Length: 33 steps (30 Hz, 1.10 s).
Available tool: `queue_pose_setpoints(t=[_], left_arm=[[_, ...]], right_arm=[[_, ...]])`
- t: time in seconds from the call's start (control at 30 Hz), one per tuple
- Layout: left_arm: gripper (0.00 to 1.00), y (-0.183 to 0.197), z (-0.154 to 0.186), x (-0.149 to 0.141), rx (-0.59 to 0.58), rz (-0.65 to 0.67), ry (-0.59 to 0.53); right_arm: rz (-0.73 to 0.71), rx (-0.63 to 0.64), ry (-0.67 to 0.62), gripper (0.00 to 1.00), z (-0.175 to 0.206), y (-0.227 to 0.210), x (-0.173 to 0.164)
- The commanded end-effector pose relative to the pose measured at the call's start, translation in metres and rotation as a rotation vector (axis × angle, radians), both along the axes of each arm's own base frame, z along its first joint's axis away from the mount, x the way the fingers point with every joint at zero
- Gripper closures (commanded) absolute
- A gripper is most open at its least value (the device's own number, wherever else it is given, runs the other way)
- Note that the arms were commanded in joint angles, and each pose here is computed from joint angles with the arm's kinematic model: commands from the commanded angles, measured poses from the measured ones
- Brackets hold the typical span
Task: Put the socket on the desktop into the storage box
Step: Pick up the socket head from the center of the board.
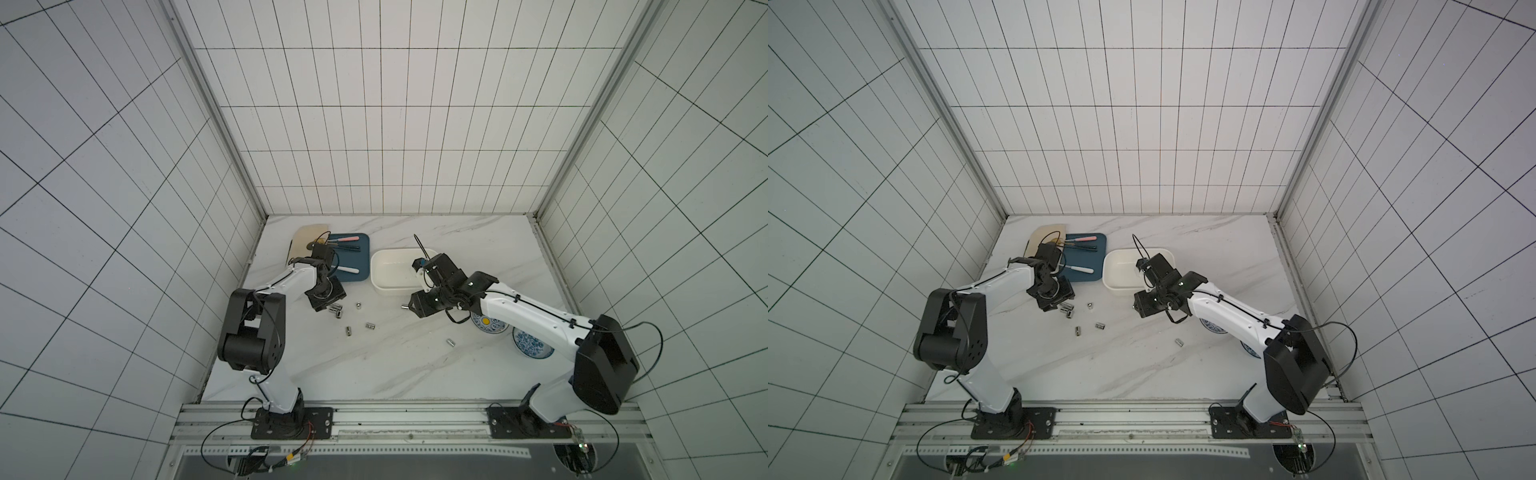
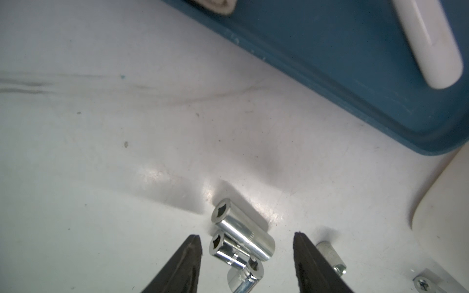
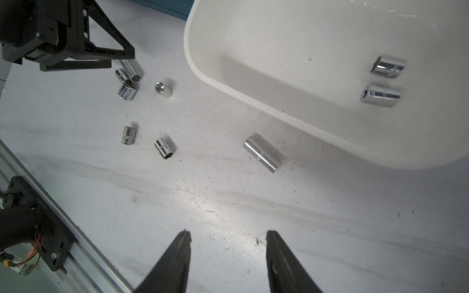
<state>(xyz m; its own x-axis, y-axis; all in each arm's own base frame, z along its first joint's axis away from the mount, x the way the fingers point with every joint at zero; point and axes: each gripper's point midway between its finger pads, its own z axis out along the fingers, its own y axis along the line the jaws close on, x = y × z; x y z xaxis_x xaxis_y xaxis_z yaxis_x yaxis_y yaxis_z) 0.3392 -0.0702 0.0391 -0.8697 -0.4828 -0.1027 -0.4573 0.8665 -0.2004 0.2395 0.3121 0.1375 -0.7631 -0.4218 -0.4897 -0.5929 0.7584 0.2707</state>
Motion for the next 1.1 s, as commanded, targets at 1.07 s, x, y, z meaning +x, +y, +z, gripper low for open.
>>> queue_pose_setpoints(t=[1.07], left_arm=[[0.64,-0.005,-0.025,0.02,-0.007,0.002,0.028]], right_arm=[[-0.051,-0.049,-0.017,0.49,-0.009,-0.017,-0.003]])
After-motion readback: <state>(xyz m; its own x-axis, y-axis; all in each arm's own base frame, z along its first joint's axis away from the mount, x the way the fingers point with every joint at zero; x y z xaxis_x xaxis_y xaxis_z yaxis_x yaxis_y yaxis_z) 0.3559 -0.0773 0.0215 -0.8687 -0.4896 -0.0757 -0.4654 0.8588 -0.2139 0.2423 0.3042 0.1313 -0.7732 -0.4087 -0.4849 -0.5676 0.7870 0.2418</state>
